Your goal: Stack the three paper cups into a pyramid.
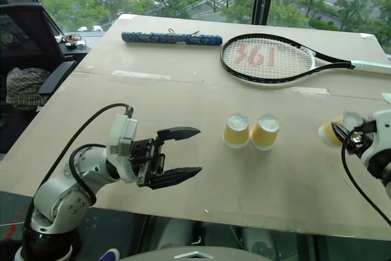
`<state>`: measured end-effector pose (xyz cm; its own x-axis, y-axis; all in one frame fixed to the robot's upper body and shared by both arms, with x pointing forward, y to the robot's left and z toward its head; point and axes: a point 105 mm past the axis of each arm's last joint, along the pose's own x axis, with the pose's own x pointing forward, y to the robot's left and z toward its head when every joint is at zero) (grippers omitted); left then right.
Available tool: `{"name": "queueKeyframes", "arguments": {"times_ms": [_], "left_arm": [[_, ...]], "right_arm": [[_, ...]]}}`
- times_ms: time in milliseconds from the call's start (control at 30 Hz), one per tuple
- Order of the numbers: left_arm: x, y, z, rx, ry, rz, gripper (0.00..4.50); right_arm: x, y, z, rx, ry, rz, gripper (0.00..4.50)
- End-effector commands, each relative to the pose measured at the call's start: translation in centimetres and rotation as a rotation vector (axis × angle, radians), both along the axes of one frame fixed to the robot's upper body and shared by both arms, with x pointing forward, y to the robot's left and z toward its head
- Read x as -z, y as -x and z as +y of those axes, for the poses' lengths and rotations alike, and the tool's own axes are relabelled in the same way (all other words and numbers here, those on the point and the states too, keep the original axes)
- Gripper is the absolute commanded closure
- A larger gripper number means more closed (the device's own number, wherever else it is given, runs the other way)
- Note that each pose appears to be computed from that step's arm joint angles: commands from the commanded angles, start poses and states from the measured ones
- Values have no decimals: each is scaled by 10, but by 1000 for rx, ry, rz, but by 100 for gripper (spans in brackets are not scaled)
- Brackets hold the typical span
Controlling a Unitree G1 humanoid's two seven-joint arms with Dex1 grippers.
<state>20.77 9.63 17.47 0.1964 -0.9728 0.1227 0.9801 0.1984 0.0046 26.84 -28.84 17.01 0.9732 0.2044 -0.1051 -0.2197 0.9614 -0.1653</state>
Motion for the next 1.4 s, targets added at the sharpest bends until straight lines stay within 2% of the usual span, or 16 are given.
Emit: {"name": "queueKeyframes", "arguments": {"times_ms": [33,167,367,567,833,867,967,1100,1267,1400], "left_arm": [[-1,-5,22,-70,15,-11,0],[8,-2,48,-128,15,51,0],[13,0,56,-169,-2,48,0],[14,6,54,-188,4,49,0],[17,12,51,-216,13,54,0],[17,12,50,-218,14,54,0],[16,11,50,-224,19,53,0],[19,7,53,-268,8,75,0],[32,2,59,-352,-46,120,0],[38,2,68,-390,-76,143,0]], "right_arm": [[-51,-2,53,-264,21,-134,226],[-64,1,113,-542,58,-105,226],[-62,1,151,-733,111,-31,226],[-58,-8,158,-789,192,22,226],[-44,-19,151,-762,235,94,226],[-42,-18,152,-772,241,100,125],[-47,-18,152,-779,256,68,8],[-62,-14,145,-766,257,-11,8],[-79,11,119,-765,174,-111,8],[-65,40,95,-760,135,-82,8]]}}
